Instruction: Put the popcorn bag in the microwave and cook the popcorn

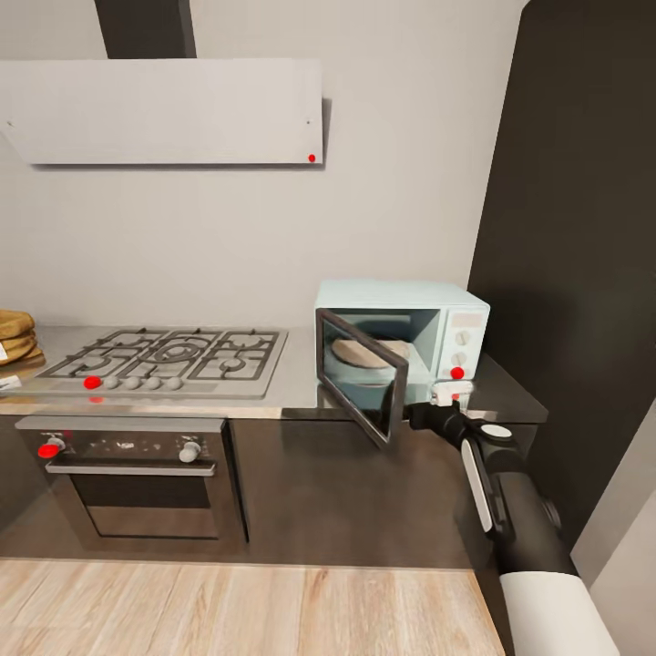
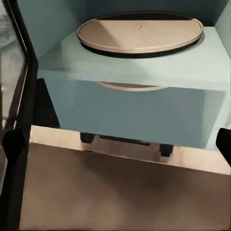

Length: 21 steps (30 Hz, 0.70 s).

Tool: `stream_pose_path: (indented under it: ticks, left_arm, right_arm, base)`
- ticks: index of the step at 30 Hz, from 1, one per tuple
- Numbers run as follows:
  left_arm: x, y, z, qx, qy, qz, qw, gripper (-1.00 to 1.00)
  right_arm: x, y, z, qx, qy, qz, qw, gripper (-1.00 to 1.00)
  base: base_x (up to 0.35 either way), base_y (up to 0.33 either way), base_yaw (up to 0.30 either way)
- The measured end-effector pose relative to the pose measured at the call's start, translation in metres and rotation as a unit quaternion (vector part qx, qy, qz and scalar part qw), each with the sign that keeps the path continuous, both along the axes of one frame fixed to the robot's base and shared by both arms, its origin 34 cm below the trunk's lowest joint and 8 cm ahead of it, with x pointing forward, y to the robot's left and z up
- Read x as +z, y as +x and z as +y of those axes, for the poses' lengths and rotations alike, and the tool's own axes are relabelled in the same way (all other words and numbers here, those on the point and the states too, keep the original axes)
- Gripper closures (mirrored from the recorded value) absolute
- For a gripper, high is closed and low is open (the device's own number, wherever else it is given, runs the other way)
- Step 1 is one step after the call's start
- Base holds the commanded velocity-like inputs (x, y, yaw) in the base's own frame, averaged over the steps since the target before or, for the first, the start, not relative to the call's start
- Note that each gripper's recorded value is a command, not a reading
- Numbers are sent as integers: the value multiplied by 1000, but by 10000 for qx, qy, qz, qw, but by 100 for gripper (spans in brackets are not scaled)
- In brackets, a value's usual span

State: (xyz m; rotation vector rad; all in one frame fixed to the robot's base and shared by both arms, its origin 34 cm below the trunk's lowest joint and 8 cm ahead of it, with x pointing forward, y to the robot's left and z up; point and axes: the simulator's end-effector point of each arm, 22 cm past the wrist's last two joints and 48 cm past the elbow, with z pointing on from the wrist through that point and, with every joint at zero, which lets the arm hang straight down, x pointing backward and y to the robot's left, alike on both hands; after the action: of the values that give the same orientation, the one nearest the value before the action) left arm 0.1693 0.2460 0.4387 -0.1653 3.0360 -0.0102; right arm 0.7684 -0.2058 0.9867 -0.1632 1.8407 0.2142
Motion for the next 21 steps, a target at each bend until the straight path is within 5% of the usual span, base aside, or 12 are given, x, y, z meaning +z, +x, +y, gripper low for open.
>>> stream_pose_path:
  ticks: [15, 21]
  left_arm:
    - [0, 0, 0, 0, 0, 0, 10000, -100]
    - [0, 0, 0, 0, 0, 0, 10000, -100]
  right_arm:
    - [-4, -14, 32, 824, 227, 185, 9962, -100]
    - [-4, -15, 33, 858, 213, 195, 9959, -100]
  base:
    - [-2, 7, 0]
    - [-96, 232, 0]
